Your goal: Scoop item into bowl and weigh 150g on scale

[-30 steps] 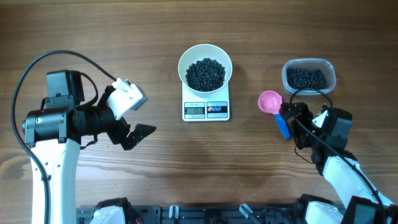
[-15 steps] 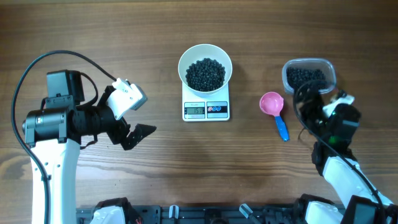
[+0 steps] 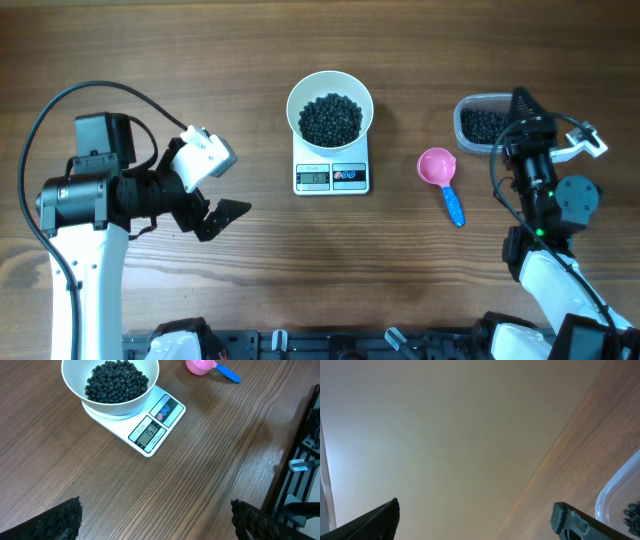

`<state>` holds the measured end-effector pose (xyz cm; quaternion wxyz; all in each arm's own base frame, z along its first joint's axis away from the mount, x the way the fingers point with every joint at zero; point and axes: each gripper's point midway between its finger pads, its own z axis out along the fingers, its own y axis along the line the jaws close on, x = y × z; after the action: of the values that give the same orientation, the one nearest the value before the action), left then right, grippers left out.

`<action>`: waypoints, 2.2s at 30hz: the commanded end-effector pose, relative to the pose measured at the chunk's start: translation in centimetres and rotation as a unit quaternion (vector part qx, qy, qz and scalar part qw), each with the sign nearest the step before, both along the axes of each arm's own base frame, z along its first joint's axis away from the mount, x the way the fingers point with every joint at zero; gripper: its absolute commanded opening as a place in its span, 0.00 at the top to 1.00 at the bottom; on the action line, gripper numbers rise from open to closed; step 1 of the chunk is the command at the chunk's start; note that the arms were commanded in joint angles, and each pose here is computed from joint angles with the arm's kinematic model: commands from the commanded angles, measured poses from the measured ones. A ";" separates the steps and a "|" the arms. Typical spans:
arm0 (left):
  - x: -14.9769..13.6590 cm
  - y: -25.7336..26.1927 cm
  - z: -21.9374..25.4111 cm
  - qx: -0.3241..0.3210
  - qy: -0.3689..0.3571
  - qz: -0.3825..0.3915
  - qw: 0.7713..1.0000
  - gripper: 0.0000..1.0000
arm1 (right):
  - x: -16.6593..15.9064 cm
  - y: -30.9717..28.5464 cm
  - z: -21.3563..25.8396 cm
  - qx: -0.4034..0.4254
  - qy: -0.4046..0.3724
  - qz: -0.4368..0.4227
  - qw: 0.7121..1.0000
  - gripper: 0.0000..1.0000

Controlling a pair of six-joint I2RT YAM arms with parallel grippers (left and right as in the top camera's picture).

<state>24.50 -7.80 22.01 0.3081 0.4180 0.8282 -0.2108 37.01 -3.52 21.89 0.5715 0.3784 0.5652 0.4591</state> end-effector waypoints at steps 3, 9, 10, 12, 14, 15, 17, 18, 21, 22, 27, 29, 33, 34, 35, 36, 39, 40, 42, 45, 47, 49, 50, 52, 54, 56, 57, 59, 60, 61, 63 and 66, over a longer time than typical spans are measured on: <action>0.0 0.0 0.5 0.005 -0.015 -0.008 1.000 0.00 | 0.1 -2.8 -0.4 0.109 0.009 -0.073 0.991 0.00; 0.0 0.0 0.5 0.005 -0.015 -0.008 1.000 0.00 | 1.5 -0.1 -0.7 0.049 0.055 0.007 0.997 0.00; 0.0 0.0 0.5 0.004 -0.015 -0.008 1.000 0.00 | 2.1 0.3 -1.1 0.045 0.084 0.019 0.995 0.00; 0.0 0.0 0.5 0.005 -0.015 -0.008 1.000 0.00 | 3.1 0.4 -1.0 0.023 0.131 0.031 0.991 0.00; 0.0 0.0 0.5 0.005 -0.015 -0.008 1.000 0.00 | 3.9 0.2 0.7 -0.023 0.143 0.035 0.989 0.00; 0.0 0.0 0.5 0.005 -0.015 -0.008 1.000 0.00 | 4.3 0.1 1.7 -0.043 0.141 0.037 0.988 0.00; 0.0 0.0 0.5 0.005 -0.015 -0.008 1.000 0.00 | 4.9 0.0 4.1 -0.087 0.138 0.040 0.986 0.00; 0.0 0.0 0.5 0.005 -0.015 -0.008 1.000 0.00 | 4.9 0.0 4.7 -0.105 0.147 0.044 0.982 0.00; 0.0 0.0 0.5 0.005 -0.015 -0.008 1.000 0.00 | 4.5 0.0 4.6 -0.132 0.184 0.053 0.972 0.00; 0.0 0.0 0.5 0.005 -0.015 -0.008 1.000 0.00 | 4.2 0.1 4.2 -0.142 0.203 0.059 0.967 0.00; 0.0 0.0 0.5 0.005 -0.015 -0.008 1.000 0.00 | 2.5 0.5 2.6 -0.201 0.264 0.093 0.939 0.00; 0.0 0.0 0.5 0.005 -0.015 -0.008 1.000 0.00 | 1.7 0.7 2.0 -0.233 0.282 0.111 0.924 0.00; 0.0 0.0 0.5 0.005 -0.015 -0.008 1.000 0.00 | -1.5 1.5 0.0 -0.291 0.342 0.172 0.877 0.01; 0.0 0.0 0.5 0.005 -0.015 -0.008 1.000 0.00 | -2.3 1.7 -0.4 -0.302 0.355 0.188 0.864 0.00; 0.0 0.0 0.5 0.005 -0.015 -0.008 1.000 0.00 | -3.6 2.0 -1.3 -0.320 0.372 0.213 0.845 0.00; 0.0 0.0 0.5 0.005 -0.015 -0.008 1.000 0.00 | -4.5 2.2 -2.0 -0.328 0.384 0.231 0.832 0.00; 0.0 0.0 0.5 0.005 -0.015 -0.008 1.000 0.00 | -7.4 3.1 -3.6 -0.334 0.418 0.282 0.797 0.00; 0.0 0.0 0.5 0.005 -0.015 -0.008 1.000 0.00 | -8.2 3.6 -3.8 -0.326 0.421 0.301 0.791 0.00; 0.0 0.0 0.5 0.005 -0.015 -0.008 1.000 0.00 | -8.8 4.7 -4.1 -0.320 0.409 0.332 0.787 0.00; 0.0 0.0 0.5 0.005 -0.015 -0.008 1.000 0.00 | -9.3 5.0 -5.5 -0.325 0.407 0.350 0.779 0.01; 0.0 0.0 0.5 0.005 -0.015 -0.008 1.000 0.00 | -9.5 5.1 -7.3 -0.322 0.408 0.354 0.778 0.02; 0.0 0.0 0.5 0.005 -0.015 -0.008 1.000 0.00 | -9.9 5.2 -9.1 -0.318 0.413 0.357 0.775 0.05; 0.0 0.0 0.5 0.005 -0.015 -0.008 1.000 0.00 | -10.3 5.3 -10.5 -0.314 0.418 0.359 0.773 0.11; 0.0 0.0 0.5 0.005 -0.015 -0.008 1.000 0.00 | -10.9 5.5 -12.3 -0.310 0.422 0.362 0.771 0.17; 0.0 0.0 0.5 0.005 -0.015 -0.008 1.000 0.00 | -10.9 5.5 -13.9 -0.311 0.418 0.356 0.776 0.19; 0.0 0.0 0.5 0.005 -0.015 -0.008 1.000 0.00 | -11.0 5.6 -15.0 -0.312 0.412 0.355 0.779 0.20; 0.0 0.0 0.5 0.005 -0.015 -0.008 1.000 0.00 | -11.2 5.6 -15.7 -0.313 0.411 0.355 0.779 0.21; 0.0 0.0 0.5 0.005 -0.015 -0.008 1.000 0.00 | -11.4 5.7 -16.7 -0.315 0.409 0.354 0.780 0.31; 0.0 0.0 0.5 0.005 -0.015 -0.008 1.000 0.00 | -11.5 5.7 -17.4 -0.317 0.407 0.353 0.781 0.39; 0.0 0.0 0.5 0.005 -0.015 -0.008 1.000 0.00 | -11.4 5.7 -17.8 -0.321 0.403 0.351 0.782 0.42; 0.0 0.0 0.5 0.005 -0.015 -0.008 1.000 0.00 | -10.9 5.6 -18.4 -0.329 0.392 0.345 0.787 0.43; 0.0 0.0 0.5 0.005 -0.015 -0.008 1.000 0.00 | -9.9 5.3 -19.3 -0.355 0.373 0.345 0.785 0.31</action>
<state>24.50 -7.80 22.01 0.3080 0.4178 0.8283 -0.2109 27.06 1.47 3.76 0.2155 0.0951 0.9481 0.2135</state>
